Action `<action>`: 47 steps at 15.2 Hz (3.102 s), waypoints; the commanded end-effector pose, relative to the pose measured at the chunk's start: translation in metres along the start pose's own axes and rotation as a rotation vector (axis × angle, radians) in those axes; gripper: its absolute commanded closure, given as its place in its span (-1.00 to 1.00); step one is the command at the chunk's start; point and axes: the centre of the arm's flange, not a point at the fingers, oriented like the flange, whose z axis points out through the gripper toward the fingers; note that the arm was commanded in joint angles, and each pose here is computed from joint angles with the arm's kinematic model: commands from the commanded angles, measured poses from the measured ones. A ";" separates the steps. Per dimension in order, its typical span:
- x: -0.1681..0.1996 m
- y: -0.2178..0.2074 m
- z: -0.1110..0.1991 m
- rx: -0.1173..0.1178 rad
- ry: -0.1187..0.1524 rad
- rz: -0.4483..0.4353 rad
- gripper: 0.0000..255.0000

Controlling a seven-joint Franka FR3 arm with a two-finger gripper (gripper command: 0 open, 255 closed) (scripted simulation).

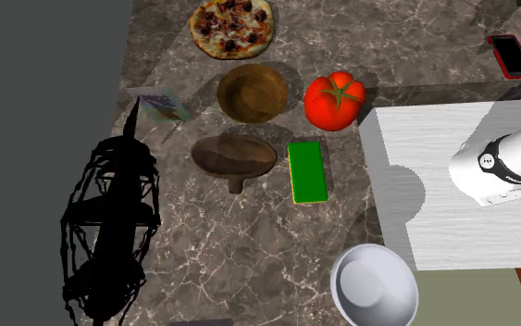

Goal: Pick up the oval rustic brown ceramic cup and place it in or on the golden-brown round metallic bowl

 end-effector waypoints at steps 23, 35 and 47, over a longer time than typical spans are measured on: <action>0.235 -0.093 0.126 0.021 0.056 0.186 -1.00; 0.372 -0.125 0.188 0.033 0.087 0.288 -1.00; 0.394 -0.129 0.235 0.034 0.091 0.301 -1.00</action>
